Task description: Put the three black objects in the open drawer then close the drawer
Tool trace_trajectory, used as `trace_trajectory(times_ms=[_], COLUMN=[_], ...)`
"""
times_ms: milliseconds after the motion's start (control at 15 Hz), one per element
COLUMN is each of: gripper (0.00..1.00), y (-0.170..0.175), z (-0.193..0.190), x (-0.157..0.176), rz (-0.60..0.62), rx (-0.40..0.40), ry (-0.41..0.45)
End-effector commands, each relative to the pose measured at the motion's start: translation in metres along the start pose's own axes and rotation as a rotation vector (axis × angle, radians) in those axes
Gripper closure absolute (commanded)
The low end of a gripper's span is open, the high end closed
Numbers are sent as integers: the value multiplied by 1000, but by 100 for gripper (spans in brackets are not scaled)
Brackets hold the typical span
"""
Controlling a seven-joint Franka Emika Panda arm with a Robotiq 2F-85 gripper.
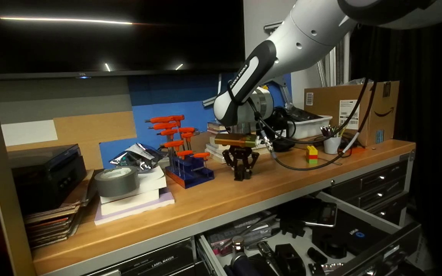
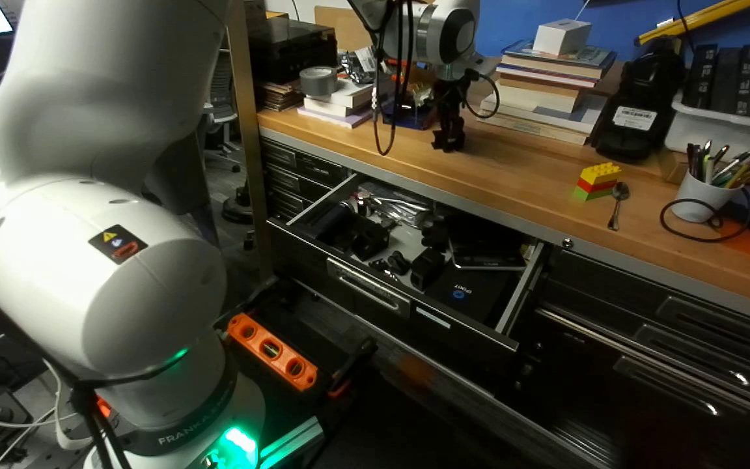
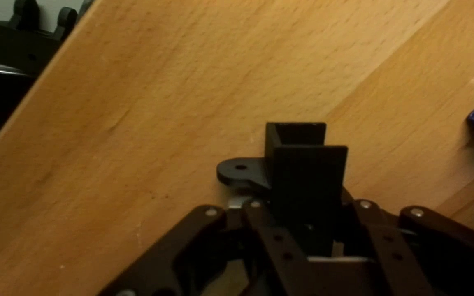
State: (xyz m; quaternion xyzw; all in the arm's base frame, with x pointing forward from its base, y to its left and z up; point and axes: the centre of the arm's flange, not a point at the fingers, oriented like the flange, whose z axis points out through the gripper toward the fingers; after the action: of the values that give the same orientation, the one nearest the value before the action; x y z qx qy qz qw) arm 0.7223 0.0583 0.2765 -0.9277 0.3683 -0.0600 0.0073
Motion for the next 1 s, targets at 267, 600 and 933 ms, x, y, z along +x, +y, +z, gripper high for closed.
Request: trace_trajectory(times_ms=[267, 600, 933], gripper=[78, 78, 78], y=[65, 130, 182], z=[-13, -26, -26], x=[-36, -72, -112], rz=[-148, -216, -415], rx=[-82, -154, -119], ry=[10, -17, -80])
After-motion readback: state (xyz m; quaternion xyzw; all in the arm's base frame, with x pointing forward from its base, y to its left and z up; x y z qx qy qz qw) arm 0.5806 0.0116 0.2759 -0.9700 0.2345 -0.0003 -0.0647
